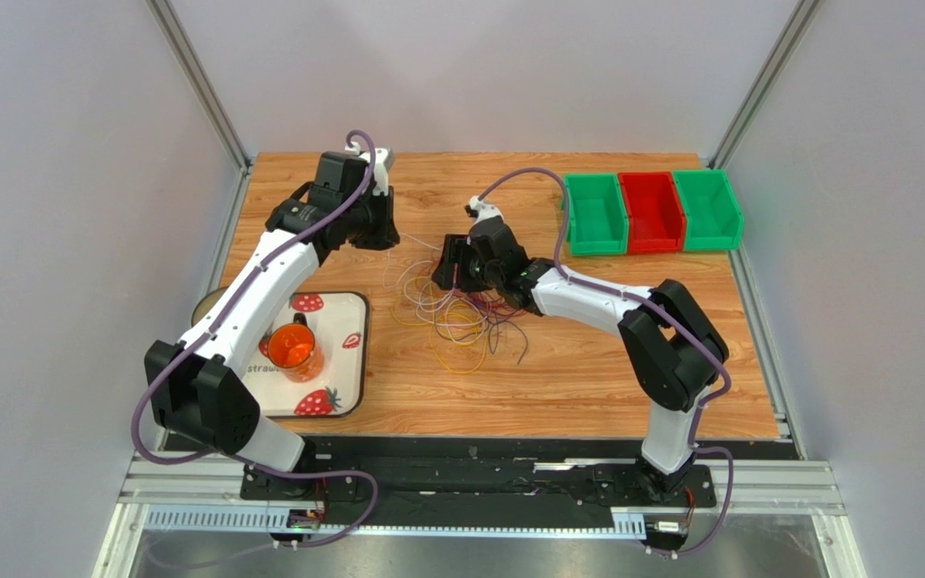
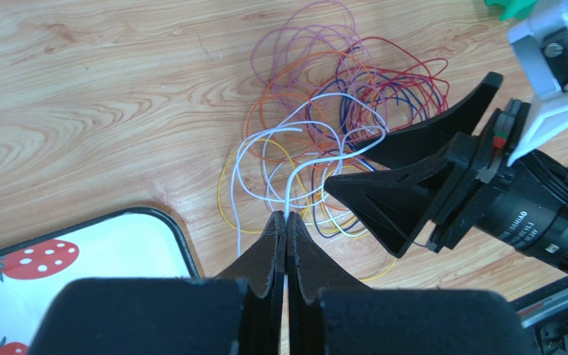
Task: Untangle the cables
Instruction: Untie the cable.
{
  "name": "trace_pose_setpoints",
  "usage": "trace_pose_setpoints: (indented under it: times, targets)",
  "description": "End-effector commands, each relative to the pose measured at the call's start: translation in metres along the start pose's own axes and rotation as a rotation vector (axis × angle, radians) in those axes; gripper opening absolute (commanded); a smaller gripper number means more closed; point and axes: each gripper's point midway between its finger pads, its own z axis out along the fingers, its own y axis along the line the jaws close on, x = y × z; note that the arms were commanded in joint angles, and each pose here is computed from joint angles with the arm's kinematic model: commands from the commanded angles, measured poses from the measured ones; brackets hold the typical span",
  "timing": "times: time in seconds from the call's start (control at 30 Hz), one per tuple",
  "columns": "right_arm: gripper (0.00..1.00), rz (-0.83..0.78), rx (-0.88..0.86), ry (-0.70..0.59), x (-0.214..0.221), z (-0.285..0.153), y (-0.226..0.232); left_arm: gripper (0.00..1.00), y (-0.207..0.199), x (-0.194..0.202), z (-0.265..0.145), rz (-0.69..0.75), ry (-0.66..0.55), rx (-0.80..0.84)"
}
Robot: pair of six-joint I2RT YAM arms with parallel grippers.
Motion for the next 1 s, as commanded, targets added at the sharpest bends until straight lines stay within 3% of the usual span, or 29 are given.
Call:
trace_pose_setpoints:
  times: [0.0,0.27,0.97]
  targets:
    - [0.61,-0.015,-0.023,-0.114,-0.032,-0.016,0.012,0.00,0.009,0.003,0.004,-0.027,0.025,-0.034]
    - [0.60,-0.035,0.071,-0.068,-0.027,-0.004,-0.004,0.00,0.015,0.006,0.007,-0.047,0.040,-0.052]
    - [0.59,-0.008,0.100,-0.015,-0.012,0.020,-0.014,0.00,0.019,0.007,0.005,-0.052,0.041,-0.064]
